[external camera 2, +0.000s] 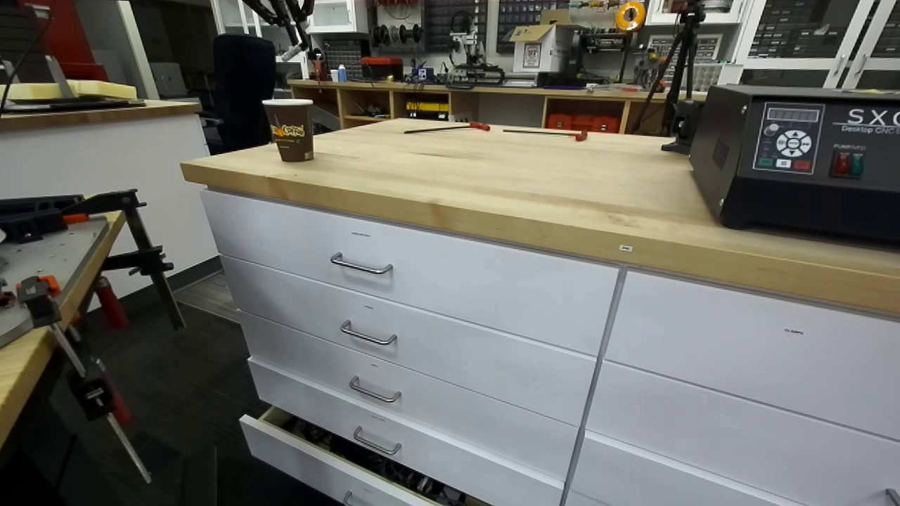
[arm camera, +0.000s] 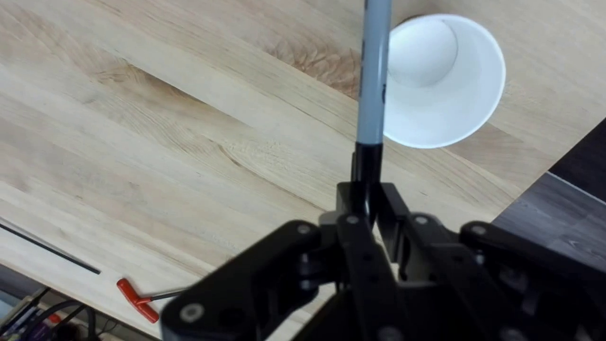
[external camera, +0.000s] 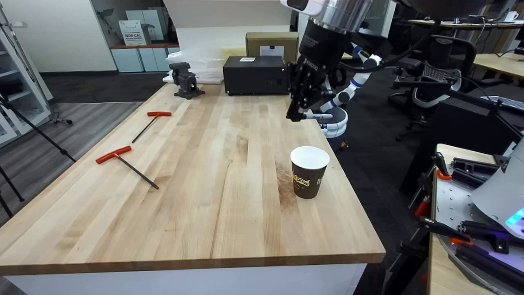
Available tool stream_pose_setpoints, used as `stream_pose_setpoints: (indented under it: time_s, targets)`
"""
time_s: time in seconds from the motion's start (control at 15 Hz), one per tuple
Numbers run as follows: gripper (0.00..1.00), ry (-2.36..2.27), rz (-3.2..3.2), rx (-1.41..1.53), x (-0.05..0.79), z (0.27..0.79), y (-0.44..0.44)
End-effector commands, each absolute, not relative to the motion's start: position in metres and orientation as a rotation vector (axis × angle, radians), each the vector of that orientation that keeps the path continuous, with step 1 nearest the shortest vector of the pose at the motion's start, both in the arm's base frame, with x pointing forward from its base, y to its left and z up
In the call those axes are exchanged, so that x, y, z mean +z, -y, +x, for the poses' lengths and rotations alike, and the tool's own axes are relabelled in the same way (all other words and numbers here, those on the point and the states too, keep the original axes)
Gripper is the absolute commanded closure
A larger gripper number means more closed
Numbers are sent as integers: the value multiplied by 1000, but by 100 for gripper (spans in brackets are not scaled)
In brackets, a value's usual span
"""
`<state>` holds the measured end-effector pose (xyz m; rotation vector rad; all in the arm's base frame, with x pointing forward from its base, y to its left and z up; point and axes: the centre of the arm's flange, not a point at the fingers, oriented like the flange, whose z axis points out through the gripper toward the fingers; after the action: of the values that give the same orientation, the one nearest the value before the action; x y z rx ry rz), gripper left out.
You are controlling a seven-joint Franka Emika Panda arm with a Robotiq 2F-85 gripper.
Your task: Put the marker in the cup
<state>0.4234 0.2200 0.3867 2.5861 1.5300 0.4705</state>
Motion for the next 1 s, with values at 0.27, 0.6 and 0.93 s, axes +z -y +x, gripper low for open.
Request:
stream_pose_setpoints:
  time_s: [0.27, 0.6, 0.93]
  targets:
    - [95, -1393, 2599, 488, 343, 415, -271]
    - [95, -1428, 2559, 395, 329, 421, -295]
    - [95, -1449, 2514, 353, 324, 437, -296]
